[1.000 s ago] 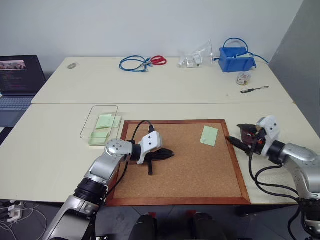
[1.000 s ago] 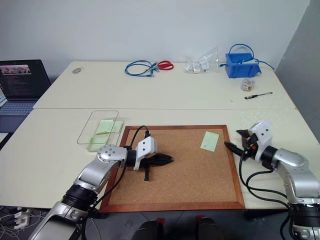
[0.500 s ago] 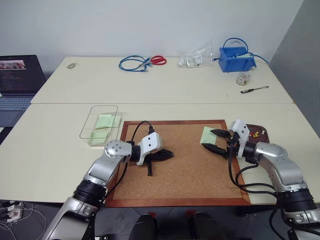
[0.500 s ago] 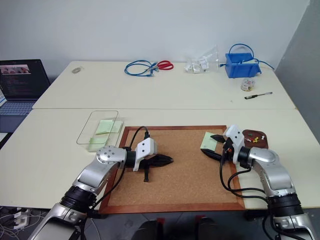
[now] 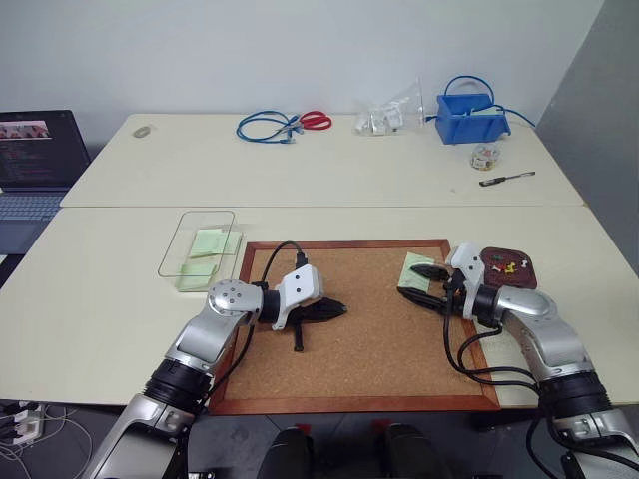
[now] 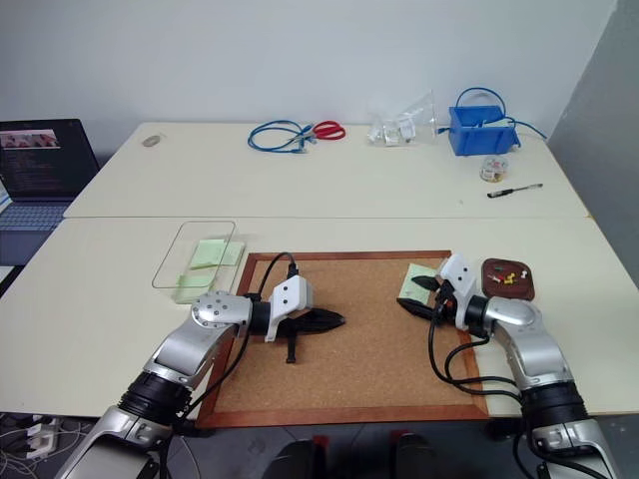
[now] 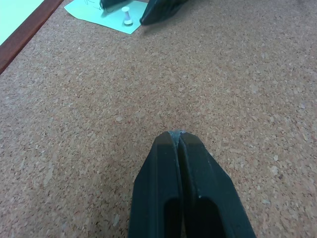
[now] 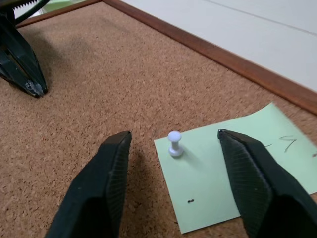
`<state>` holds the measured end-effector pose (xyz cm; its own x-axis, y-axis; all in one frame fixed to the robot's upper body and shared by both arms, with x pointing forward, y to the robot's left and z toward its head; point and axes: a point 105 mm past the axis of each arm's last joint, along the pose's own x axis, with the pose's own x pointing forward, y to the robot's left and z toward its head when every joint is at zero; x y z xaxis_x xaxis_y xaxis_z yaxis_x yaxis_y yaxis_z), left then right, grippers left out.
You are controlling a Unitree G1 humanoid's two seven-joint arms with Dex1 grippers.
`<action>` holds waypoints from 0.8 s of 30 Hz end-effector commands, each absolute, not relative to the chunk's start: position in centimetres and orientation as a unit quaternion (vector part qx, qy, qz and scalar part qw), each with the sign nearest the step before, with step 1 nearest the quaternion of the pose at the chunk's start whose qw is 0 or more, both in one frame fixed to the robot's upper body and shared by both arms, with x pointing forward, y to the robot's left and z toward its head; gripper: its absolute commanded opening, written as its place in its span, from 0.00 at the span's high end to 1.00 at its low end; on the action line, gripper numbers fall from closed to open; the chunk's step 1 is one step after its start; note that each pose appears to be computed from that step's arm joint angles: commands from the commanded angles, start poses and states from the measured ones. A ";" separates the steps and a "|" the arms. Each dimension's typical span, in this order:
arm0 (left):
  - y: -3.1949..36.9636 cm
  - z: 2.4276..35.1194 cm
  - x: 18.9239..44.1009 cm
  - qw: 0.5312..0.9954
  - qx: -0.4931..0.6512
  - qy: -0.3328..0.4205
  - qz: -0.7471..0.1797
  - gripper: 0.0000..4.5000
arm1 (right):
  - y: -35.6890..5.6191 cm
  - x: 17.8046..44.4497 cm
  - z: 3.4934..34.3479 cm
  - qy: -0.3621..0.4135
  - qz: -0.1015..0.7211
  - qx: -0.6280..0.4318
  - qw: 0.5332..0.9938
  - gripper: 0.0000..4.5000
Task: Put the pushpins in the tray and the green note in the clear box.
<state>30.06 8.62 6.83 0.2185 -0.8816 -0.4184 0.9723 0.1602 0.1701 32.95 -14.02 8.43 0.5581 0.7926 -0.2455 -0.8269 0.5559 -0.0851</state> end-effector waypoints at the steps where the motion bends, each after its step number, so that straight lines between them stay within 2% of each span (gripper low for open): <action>1: 9.7 2.6 28.1 0.724 0.203 0.202 -0.627 1.00 | -13.7 33.0 9.4 0.069 0.474 -0.113 0.871 0.55; 6: 9.6 2.6 28.0 0.724 0.201 0.202 -0.628 1.00 | -13.7 33.1 9.4 0.067 0.472 -0.114 0.871 0.79; 11: 9.5 2.6 28.1 0.723 0.201 0.202 -0.629 1.00 | -13.8 33.3 9.4 0.066 0.467 -0.114 0.874 0.98; 18: 9.6 2.5 28.0 0.723 0.202 0.204 -0.629 1.00 | -13.7 33.3 9.9 0.056 0.463 -0.123 0.876 0.98; 24: 9.6 2.5 28.0 0.724 0.202 0.204 -0.628 1.00 | -14.2 33.4 13.6 0.017 0.455 -0.122 0.882 0.98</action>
